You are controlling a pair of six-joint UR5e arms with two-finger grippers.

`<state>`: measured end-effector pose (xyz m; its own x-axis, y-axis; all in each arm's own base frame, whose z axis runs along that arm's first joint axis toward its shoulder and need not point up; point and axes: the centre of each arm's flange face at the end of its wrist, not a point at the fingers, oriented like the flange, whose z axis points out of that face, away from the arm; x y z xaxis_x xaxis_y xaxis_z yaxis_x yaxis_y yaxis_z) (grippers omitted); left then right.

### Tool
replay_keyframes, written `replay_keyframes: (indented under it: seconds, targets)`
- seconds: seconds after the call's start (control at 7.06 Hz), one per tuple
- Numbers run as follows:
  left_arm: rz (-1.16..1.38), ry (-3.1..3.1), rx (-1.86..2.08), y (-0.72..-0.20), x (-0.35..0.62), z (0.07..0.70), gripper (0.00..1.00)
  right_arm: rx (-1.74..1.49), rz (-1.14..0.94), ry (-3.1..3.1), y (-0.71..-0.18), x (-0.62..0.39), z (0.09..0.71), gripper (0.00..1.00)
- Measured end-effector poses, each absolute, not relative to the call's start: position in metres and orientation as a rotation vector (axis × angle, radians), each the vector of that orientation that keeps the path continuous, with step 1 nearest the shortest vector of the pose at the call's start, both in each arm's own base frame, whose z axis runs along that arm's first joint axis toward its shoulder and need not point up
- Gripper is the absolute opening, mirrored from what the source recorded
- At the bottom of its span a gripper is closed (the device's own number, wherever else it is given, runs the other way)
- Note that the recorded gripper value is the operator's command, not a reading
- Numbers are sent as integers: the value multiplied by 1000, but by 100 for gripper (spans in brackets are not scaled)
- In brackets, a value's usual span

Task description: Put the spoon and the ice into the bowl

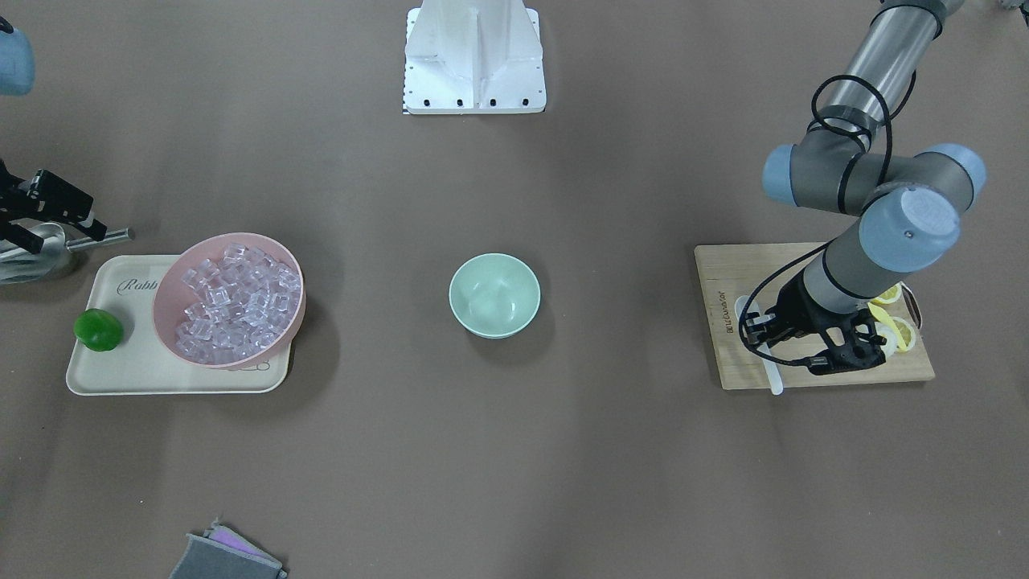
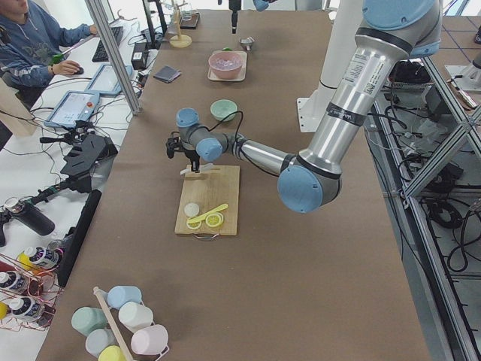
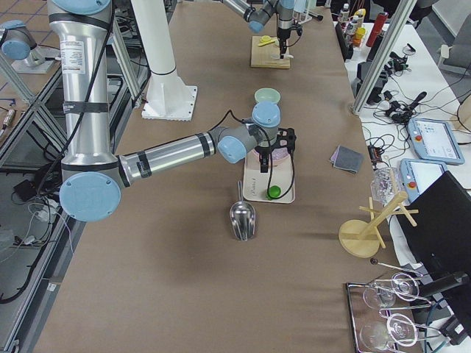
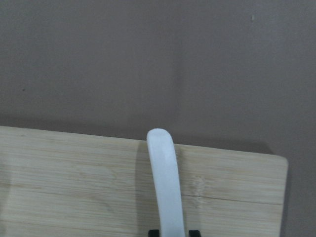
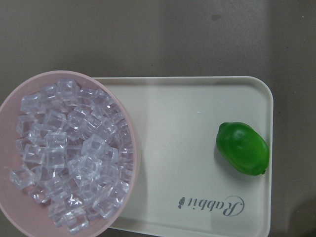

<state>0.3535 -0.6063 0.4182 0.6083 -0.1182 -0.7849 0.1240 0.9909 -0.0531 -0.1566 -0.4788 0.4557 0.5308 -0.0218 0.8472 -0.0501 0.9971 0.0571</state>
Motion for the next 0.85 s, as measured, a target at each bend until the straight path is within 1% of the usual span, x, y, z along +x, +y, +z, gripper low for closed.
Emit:
replay_keyframes:
  seconds: [0.14,0.42,0.57,0.85]
  targets:
    - [-169,959,-11,-602,386,368,0,79,36,-1012,-481,-169,442,100]
    - [-221,1030,-41,-574,459,280,0,103,67,-983,-480,-213,415,100]
    - [-245,1049,-47,-556,491,249,0,117,67,-967,-478,-230,409,100]
    - [-279,1064,-43,-525,535,217,0,129,65,-955,-477,-242,406,100]
